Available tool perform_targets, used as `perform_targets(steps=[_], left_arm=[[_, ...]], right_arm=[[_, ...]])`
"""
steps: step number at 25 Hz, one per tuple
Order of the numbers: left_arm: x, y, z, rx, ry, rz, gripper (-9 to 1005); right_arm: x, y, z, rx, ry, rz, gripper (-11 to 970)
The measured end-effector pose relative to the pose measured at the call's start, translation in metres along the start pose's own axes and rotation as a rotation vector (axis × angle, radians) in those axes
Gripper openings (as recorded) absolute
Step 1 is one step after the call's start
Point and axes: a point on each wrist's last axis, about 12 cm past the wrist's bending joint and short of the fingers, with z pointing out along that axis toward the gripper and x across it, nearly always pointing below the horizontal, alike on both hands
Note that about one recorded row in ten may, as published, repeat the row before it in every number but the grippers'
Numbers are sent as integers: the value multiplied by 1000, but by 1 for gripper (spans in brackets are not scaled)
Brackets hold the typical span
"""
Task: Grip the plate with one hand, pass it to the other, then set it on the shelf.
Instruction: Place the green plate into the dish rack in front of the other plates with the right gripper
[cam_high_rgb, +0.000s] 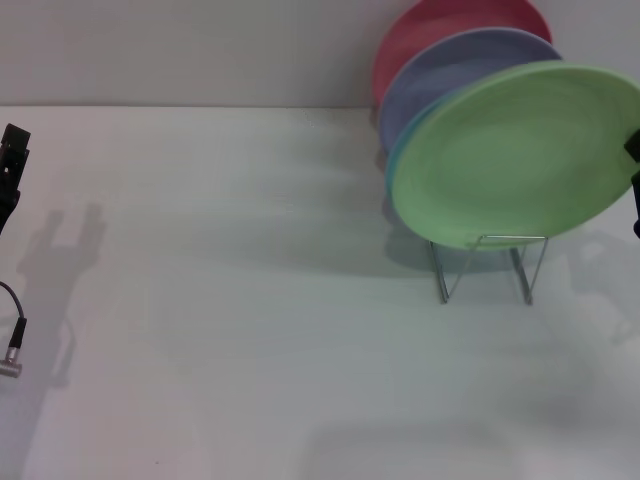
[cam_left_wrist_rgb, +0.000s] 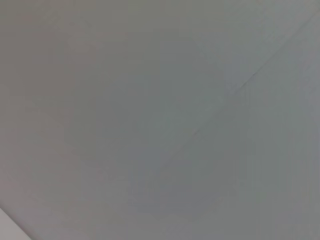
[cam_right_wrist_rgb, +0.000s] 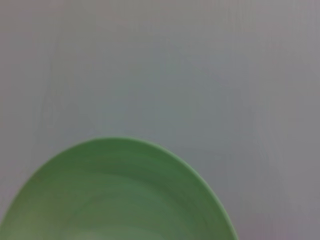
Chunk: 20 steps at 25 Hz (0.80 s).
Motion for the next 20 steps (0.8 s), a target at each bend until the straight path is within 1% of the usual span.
perform_targets(steps=[4,11,20], left_arm=[[1,-1,0,3,1,-5,721],[2,-2,1,8,6,-8,732],[3,-3,-2,9,5,-18,746]], right_arm=[[2,1,-5,15,16,-37,28],[4,1,-6,19,24,-42,51],[9,7,-10,32,55,-58,82]])
